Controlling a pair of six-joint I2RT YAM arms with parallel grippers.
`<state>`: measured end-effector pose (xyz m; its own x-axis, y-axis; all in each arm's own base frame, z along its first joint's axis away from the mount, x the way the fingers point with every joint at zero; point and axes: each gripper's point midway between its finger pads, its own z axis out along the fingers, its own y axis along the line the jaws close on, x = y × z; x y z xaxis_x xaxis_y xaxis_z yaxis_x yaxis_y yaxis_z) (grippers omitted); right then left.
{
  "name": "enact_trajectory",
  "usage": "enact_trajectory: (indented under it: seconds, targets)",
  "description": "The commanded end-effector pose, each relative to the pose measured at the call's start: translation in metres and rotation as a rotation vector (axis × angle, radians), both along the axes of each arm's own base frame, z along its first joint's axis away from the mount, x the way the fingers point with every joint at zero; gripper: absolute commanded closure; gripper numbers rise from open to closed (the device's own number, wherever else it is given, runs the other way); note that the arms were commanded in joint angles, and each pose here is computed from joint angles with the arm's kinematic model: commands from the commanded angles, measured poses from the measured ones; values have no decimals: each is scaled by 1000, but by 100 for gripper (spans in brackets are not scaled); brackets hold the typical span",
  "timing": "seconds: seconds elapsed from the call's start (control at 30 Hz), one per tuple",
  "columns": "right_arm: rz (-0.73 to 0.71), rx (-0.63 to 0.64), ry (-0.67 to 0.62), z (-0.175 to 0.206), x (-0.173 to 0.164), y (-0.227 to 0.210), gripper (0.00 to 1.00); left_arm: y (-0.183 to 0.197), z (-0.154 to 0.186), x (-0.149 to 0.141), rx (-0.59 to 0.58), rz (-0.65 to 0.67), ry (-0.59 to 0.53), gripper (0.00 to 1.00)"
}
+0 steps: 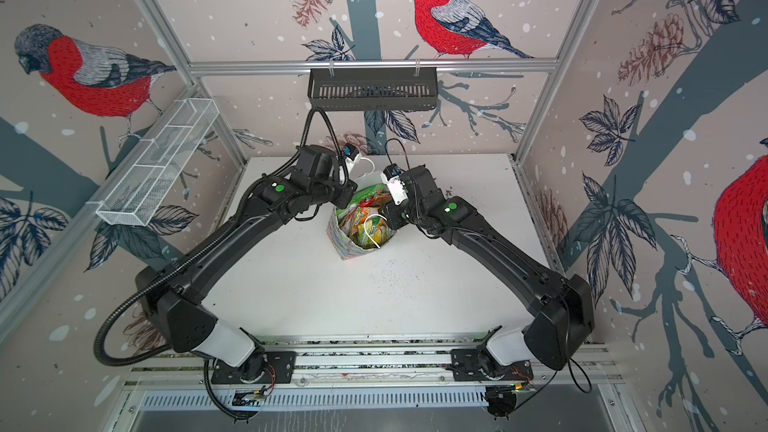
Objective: Take the snacks out of the paper bag
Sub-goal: Pick up the paper bag at the center of the table, then pick up the snack from the paper bag.
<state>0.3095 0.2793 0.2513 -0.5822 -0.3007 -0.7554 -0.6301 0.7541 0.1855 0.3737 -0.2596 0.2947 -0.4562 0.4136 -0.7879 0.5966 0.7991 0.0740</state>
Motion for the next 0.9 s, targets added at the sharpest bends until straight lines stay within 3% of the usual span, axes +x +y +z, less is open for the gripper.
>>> enact_trajectory:
  seconds: [0.0, 0.2, 0.33, 0.53, 0.87]
  targets:
    - [-42, 31, -40, 9, 3, -5, 52, -3, 8, 9, -29, 17, -44, 100]
    - [-31, 49, -127, 37, 4, -10, 54, -3, 0, 12, -15, 29, -28, 100]
    - [-13, 3, -113, 38, 12, -6, 49, -4, 7, 8, -37, 21, -44, 100]
    - [6, -13, -106, 40, 26, 6, 49, -7, 14, 2, -74, -5, -58, 100]
    - [245, -126, -62, 15, -13, 9, 45, -5, 7, 3, -48, -7, -60, 100]
